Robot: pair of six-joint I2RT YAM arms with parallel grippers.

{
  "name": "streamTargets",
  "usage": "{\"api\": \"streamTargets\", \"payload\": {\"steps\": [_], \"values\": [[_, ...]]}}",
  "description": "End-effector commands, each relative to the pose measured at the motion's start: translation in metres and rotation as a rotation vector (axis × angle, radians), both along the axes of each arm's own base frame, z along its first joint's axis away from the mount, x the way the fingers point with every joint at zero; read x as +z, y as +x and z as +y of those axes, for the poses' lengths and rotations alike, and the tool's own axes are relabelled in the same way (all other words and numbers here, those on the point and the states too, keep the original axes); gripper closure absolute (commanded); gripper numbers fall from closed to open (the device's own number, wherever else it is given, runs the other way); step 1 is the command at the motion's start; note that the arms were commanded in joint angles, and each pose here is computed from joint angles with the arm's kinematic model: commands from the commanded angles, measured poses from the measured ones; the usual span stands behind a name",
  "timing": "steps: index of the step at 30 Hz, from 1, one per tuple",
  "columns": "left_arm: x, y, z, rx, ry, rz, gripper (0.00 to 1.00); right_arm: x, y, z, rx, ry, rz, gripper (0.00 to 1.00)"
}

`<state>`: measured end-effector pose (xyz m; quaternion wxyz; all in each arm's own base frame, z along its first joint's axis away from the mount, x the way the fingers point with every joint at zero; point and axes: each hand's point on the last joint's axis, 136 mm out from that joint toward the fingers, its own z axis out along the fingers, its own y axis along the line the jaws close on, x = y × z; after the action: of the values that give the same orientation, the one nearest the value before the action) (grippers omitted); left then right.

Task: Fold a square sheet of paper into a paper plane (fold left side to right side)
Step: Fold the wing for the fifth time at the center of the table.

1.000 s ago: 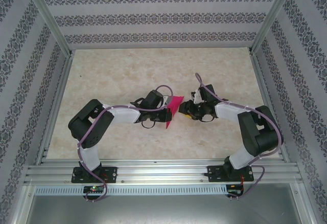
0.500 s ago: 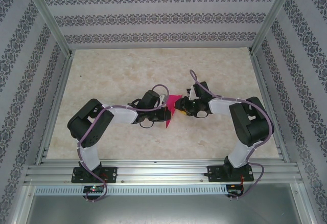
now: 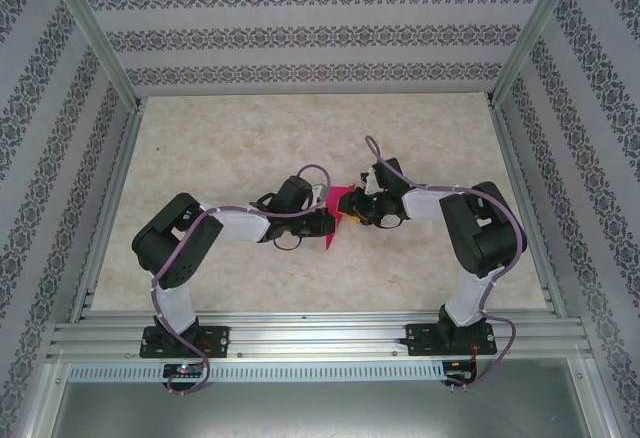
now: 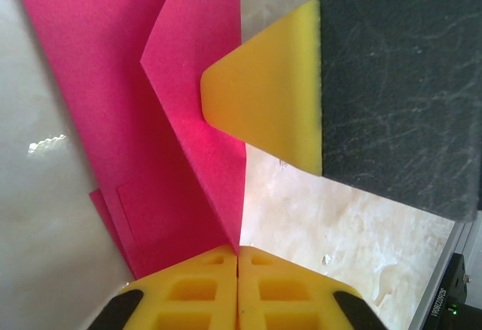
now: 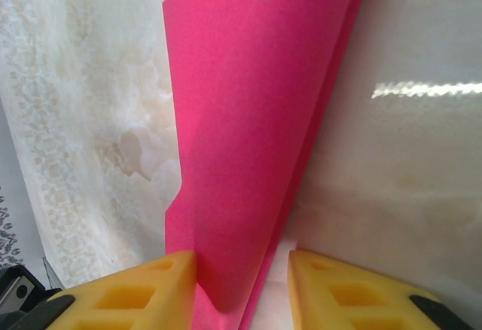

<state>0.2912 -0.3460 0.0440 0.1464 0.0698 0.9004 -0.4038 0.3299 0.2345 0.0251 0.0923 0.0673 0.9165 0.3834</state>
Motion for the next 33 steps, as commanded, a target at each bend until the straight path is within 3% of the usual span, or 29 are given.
{"api": "streamTargets", "payload": {"steps": [1, 16, 33], "values": [[0.011, 0.010, -0.003, 0.007, -0.043, -0.026, 0.83, -0.003, 0.007, 0.003, -0.004, -0.013, -0.015, 0.63], [0.035, 0.022, 0.026, 0.082, -0.056, -0.044, 0.61, -0.008, 0.006, 0.001, -0.001, -0.023, -0.006, 0.63], [0.027, 0.067, 0.014, 0.093, -0.086, 0.022, 0.64, -0.007, 0.004, 0.001, 0.006, -0.020, -0.007, 0.63]]}}
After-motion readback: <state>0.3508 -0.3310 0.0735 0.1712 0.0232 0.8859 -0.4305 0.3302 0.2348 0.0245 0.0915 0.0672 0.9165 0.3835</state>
